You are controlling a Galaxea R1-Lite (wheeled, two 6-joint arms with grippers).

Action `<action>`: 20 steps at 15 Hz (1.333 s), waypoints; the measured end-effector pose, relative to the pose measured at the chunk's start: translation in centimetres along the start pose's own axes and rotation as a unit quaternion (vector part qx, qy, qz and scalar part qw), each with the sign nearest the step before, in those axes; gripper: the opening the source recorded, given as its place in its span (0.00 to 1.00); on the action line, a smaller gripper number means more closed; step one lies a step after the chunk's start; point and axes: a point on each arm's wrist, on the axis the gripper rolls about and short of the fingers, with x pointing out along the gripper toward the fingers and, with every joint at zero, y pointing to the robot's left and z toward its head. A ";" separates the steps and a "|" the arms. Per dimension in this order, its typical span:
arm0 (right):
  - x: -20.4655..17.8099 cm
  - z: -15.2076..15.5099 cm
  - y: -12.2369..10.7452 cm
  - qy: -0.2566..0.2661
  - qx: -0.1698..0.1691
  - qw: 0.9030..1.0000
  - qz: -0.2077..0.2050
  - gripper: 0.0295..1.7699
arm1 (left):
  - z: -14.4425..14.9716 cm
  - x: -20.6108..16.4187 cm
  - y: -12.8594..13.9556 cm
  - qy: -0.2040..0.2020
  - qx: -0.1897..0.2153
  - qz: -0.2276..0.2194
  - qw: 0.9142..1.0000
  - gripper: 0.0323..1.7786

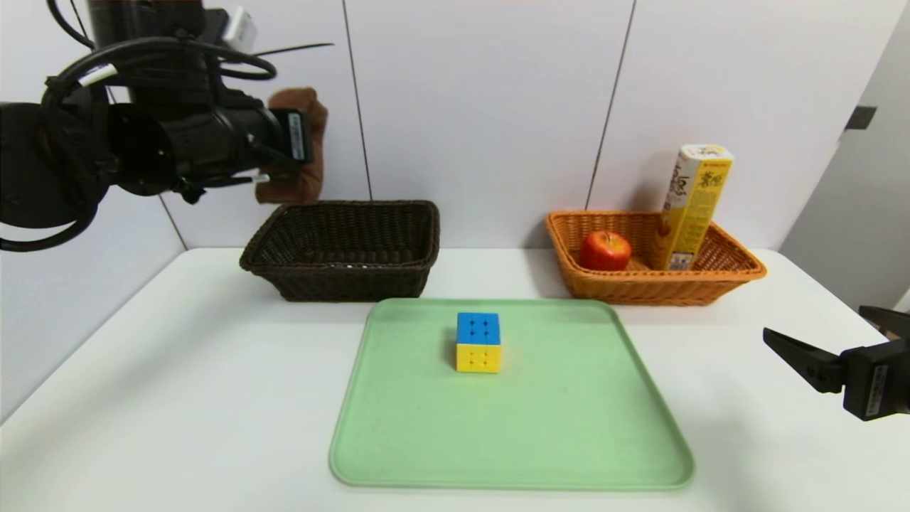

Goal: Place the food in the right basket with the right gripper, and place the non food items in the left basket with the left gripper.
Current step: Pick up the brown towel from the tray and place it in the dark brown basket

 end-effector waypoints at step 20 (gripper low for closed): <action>0.3 -0.4 0.1 0.009 0.001 1.000 0.000 0.96 | -12.9 12.5 3.7 0.063 0.037 0.029 0.997 0.16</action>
